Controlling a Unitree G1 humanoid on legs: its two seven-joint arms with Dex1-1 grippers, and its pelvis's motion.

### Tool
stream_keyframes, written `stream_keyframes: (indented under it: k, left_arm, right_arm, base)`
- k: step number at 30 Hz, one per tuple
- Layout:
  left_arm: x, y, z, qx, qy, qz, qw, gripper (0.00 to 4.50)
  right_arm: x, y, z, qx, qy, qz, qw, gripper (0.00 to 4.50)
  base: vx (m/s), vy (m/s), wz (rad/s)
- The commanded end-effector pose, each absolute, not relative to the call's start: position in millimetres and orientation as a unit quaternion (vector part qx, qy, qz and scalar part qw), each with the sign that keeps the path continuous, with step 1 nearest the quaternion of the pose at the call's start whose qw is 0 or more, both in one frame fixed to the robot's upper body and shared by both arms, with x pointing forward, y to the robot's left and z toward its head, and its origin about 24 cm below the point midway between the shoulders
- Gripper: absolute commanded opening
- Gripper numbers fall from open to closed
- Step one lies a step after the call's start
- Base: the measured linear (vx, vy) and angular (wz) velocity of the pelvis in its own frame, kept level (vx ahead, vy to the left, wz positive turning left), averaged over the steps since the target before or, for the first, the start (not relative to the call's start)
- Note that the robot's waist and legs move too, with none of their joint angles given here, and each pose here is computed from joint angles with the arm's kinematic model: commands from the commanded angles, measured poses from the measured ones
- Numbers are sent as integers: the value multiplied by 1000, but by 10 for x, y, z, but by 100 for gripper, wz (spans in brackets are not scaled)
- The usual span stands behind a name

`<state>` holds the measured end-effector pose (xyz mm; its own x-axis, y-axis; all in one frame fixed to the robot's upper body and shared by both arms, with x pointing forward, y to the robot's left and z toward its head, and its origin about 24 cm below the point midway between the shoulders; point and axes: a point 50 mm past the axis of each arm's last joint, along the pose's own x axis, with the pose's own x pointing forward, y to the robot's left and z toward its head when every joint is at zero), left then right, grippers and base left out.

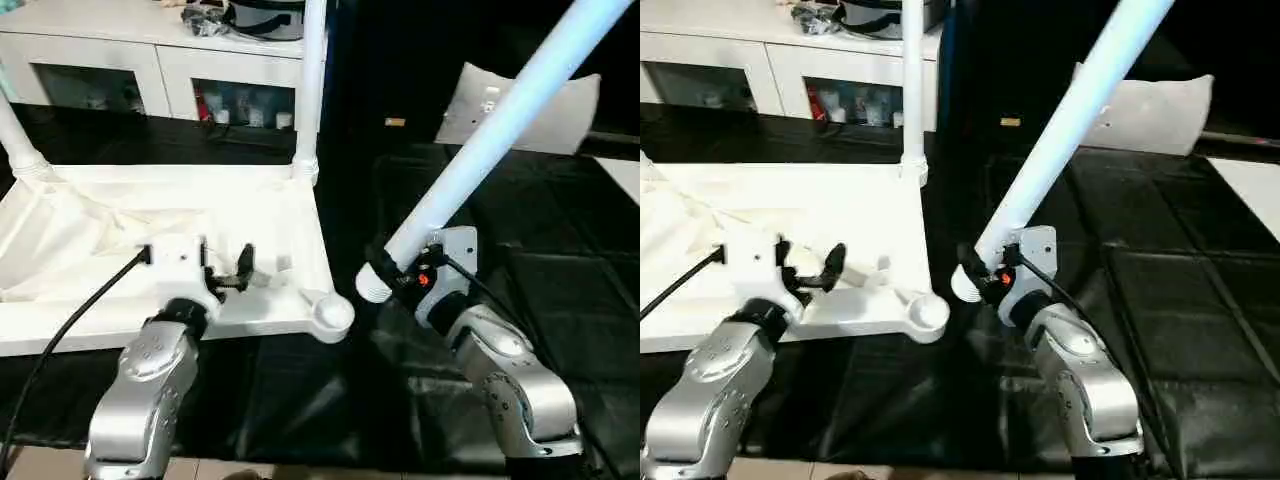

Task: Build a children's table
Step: Pick table leg

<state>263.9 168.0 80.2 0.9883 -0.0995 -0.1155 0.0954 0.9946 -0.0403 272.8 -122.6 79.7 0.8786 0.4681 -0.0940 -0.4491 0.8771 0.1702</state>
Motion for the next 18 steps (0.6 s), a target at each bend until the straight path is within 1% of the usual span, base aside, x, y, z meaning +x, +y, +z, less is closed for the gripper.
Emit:
stream_keyframes:
  k: [1, 4, 7, 10, 18]
  left_arm:
    - [2657, 1620, 814, -10, 55, -62, 997, 450]
    - [2653, 1601, 805, -8, 56, -65, 996, 450]
    - [2651, 1591, 801, -5, 56, -66, 996, 450]
    - [2649, 1587, 799, -5, 56, -67, 996, 450]
    - [2641, 1537, 792, 2, 60, -81, 995, 450]
  right_arm:
    - [2757, -1250, 838, 66, 56, 236, 968, 188]
    - [2750, -1245, 824, 57, 61, 241, 967, 188]
    - [2742, -1234, 816, 57, 62, 244, 966, 188]
    - [2732, -1223, 806, 54, 64, 248, 965, 188]
    - [2729, -1221, 795, 51, 67, 250, 965, 188]
  base:
    - [-61, 85, 1]
    - [-84, 19, 11]
    - [33, -70, 2]
    - [36, 105, -9]
    - [-34, 81, 4]
